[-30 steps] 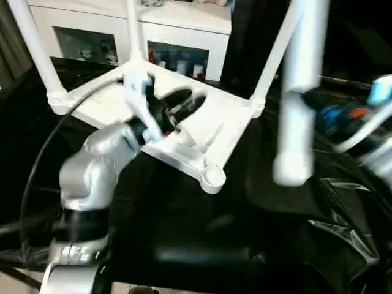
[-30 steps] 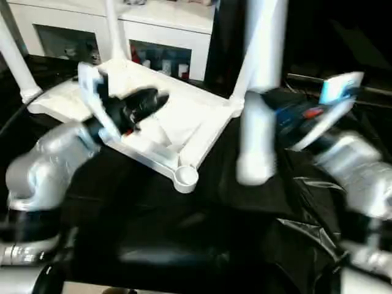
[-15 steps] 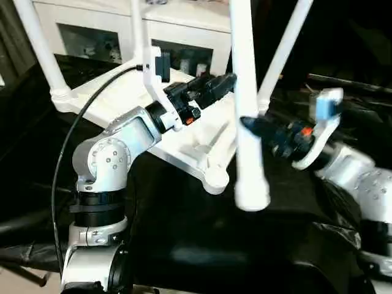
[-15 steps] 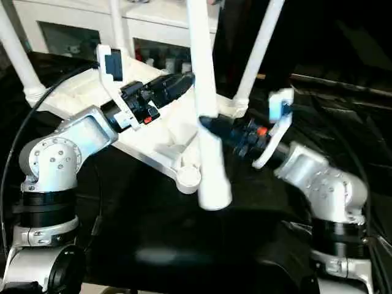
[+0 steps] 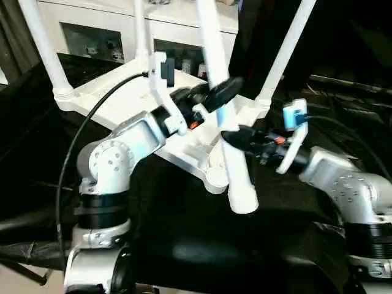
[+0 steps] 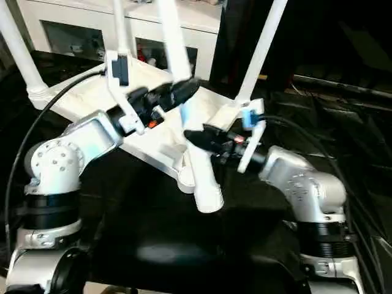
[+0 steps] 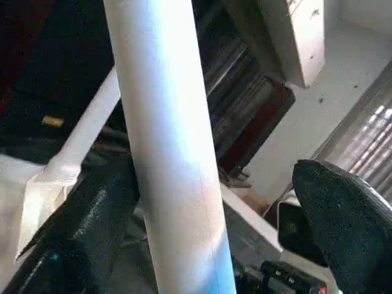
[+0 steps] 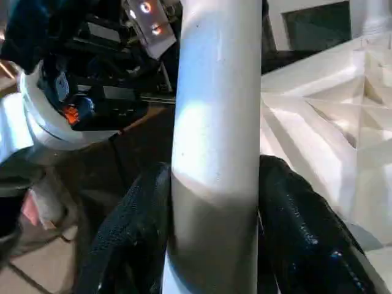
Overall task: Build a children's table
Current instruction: Pick table leg
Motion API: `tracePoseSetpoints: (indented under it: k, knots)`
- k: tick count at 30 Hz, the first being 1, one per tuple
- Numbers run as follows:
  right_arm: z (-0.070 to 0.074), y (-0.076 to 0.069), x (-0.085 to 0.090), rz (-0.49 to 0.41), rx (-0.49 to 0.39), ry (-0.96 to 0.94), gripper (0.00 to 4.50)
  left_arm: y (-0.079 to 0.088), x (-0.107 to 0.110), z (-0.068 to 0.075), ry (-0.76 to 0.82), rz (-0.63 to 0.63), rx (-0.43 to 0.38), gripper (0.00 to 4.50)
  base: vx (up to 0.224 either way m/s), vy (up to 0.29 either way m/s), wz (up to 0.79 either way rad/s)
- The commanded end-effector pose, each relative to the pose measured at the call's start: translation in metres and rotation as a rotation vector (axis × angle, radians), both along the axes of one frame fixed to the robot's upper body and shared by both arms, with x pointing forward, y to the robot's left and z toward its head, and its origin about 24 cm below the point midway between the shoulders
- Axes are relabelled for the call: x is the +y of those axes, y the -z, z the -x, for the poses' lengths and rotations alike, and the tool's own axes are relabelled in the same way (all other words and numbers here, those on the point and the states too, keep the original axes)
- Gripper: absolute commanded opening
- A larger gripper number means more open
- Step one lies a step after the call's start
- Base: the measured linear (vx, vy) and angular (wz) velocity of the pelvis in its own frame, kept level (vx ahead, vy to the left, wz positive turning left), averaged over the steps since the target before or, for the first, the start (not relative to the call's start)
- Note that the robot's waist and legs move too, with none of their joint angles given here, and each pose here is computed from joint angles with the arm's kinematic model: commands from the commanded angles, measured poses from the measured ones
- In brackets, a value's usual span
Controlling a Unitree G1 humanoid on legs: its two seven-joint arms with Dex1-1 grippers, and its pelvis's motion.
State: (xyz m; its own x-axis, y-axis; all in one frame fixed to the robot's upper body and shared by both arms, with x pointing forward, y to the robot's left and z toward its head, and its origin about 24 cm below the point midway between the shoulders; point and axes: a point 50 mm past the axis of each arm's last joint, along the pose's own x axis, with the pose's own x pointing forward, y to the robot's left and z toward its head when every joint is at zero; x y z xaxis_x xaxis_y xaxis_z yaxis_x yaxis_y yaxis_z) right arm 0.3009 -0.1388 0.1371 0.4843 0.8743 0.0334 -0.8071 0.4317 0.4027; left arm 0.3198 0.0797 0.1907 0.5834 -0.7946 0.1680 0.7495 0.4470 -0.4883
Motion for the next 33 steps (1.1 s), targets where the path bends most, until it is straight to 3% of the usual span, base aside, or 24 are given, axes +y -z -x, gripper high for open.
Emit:
tracePoseSetpoints:
  k: [1, 7, 14, 16, 18, 21, 33]
  knots:
    - [-0.003, -0.007, 0.001, 0.027, -0.048, 0.028, 1.77, 0.001, -0.007, 0.003, 0.01, -0.054, 0.002, 4.33, 0.0, 0.0, 0.0]
    - [0.003, -0.011, 0.009, -0.022, -0.067, -0.045, 1.77, 0.01, -0.007, 0.001, 0.009, -0.06, 0.07, 3.76, 0.0, 0.0, 0.0]
    - [0.009, -0.008, 0.01, -0.019, -0.055, -0.092, 1.77, 0.008, -0.006, 0.002, 0.033, -0.024, 0.074, 3.27, 0.0, 0.0, 0.0]
    - [0.009, -0.007, 0.01, -0.014, -0.054, -0.091, 1.77, 0.007, -0.006, 0.002, 0.035, -0.018, 0.073, 2.88, 0.0, 0.0, 0.0]
    - [0.009, -0.007, 0.01, -0.011, -0.053, -0.09, 1.77, 0.007, -0.005, 0.002, 0.034, -0.011, 0.074, 2.86, 0.0, 0.0, 0.0]
    - [0.009, -0.006, 0.01, -0.005, -0.052, -0.089, 1.77, 0.006, -0.005, 0.003, 0.039, -0.006, 0.075, 2.43, 0.0, 0.0, 0.0]
    - [0.008, -0.004, 0.01, 0.018, -0.059, -0.08, 1.76, 0.006, -0.006, 0.003, 0.025, -0.004, 0.069, 1.81, 0.0, 0.0, 0.0]
